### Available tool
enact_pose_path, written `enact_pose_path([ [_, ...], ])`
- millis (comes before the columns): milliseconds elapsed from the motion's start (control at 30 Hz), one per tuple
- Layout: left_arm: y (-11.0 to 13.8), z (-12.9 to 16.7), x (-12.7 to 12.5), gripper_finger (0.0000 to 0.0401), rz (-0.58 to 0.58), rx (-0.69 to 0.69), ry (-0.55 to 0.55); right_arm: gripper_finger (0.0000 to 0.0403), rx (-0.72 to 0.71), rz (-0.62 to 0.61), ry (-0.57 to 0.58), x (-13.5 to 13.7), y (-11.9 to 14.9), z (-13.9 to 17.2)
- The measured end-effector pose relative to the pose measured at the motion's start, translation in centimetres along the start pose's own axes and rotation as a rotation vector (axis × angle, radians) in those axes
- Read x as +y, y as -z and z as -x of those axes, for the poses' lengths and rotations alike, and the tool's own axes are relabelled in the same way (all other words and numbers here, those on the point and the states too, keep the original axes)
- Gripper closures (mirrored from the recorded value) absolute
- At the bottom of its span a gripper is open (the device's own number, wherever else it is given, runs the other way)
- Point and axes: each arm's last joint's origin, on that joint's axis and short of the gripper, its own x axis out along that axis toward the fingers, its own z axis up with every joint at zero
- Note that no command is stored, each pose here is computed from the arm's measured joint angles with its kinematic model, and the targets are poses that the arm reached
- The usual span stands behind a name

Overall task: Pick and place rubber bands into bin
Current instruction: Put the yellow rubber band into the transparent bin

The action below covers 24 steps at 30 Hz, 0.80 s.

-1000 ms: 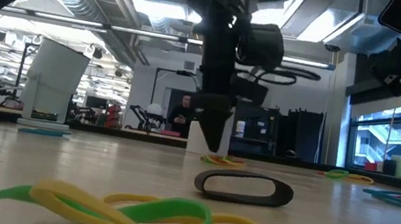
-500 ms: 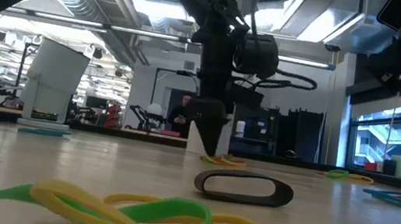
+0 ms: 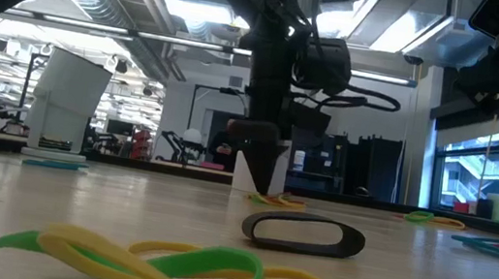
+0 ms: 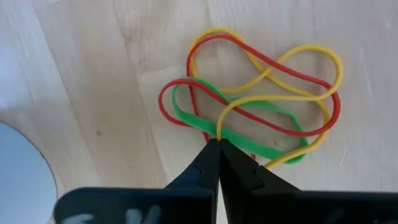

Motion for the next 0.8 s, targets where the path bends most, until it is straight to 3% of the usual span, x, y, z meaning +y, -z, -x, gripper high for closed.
enact_pose_path([
  [400, 0.1, 0.5, -1.4, 0.04, 0.023, 0.064, 0.01, 0.0398, 0.0, 0.001, 0.0, 0.0, 0.0, 0.0],
  [800, -1.5, 5.6, -2.3, 0.04, 0.002, -0.031, -0.014, 0.0398, 0.001, 0.001, 0.001, 0.0, 0.0, 0.0],
])
